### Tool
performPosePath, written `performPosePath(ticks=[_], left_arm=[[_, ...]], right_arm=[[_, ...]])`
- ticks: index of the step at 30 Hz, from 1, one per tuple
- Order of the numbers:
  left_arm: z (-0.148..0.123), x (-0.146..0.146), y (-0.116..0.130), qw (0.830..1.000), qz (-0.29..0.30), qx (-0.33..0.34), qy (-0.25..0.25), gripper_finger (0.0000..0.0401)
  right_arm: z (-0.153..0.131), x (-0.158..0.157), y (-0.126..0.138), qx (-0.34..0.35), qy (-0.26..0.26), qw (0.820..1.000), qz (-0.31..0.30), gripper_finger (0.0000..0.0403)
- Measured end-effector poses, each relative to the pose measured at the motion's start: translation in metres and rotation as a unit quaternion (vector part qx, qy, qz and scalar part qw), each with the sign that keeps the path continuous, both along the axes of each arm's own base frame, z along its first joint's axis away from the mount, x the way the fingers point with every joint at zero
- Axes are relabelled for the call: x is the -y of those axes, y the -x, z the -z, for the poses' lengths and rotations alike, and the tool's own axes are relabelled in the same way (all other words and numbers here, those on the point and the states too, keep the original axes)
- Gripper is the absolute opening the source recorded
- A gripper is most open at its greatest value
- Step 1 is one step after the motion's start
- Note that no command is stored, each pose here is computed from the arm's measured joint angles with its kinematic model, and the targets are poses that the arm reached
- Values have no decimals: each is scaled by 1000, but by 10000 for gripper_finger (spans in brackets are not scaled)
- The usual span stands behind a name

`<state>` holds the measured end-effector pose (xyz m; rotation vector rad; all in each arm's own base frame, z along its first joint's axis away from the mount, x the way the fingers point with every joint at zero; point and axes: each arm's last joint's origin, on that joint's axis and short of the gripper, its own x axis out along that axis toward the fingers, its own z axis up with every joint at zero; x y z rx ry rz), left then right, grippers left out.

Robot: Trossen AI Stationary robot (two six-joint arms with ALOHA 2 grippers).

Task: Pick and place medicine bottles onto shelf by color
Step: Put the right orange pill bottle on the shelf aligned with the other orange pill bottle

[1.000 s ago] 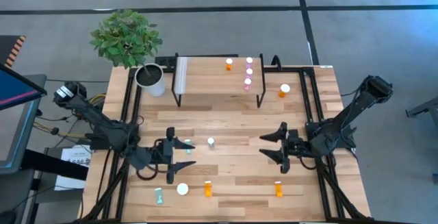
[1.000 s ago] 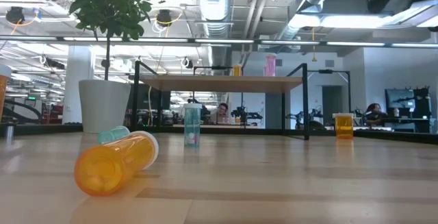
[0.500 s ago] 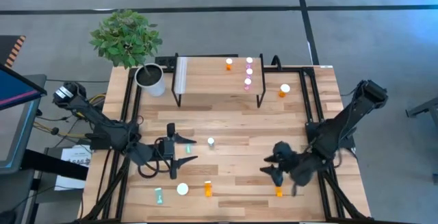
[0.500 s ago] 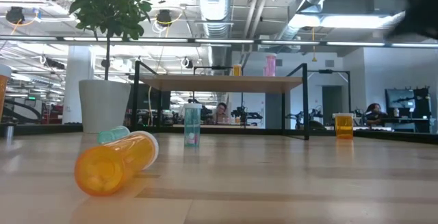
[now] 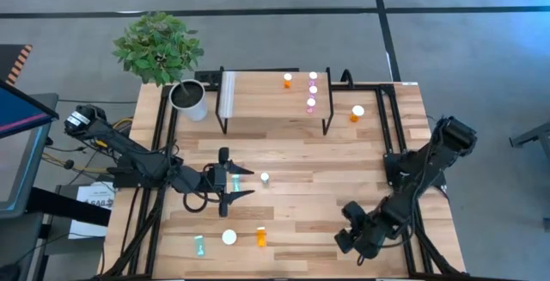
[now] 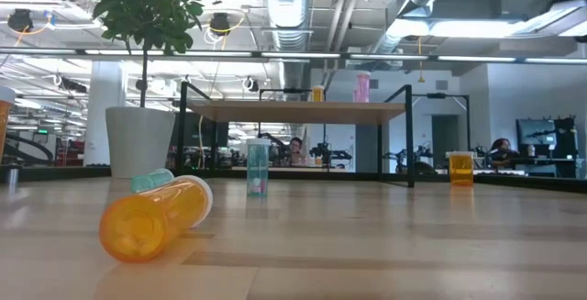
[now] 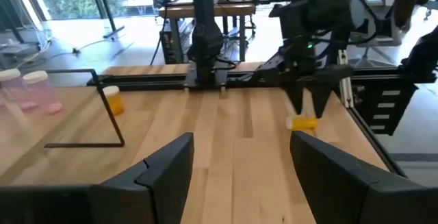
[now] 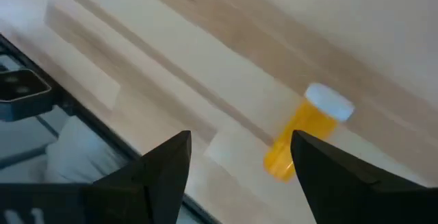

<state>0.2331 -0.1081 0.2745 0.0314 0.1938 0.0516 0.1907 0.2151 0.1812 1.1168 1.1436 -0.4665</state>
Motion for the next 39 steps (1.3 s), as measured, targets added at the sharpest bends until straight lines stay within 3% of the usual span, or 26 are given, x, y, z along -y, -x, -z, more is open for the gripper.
performPosePath(ticks=[7, 21, 34, 39], left_arm=[[0, 0, 0, 1000, 7, -1, -8, 231], [1, 1, 0, 1000, 21, -5, -10, 231], [1, 2, 0, 1000, 20, -8, 11, 231], [3, 1, 1, 1000, 19, -16, 12, 231]], right_arm=[[-9, -6, 10, -65, 36, 996, 52, 276], [40, -33, -2, -122, 77, 988, 61, 267], [47, -33, -1, -133, 98, 986, 26, 166], [38, -29, -3, -103, 99, 989, 23, 134]])
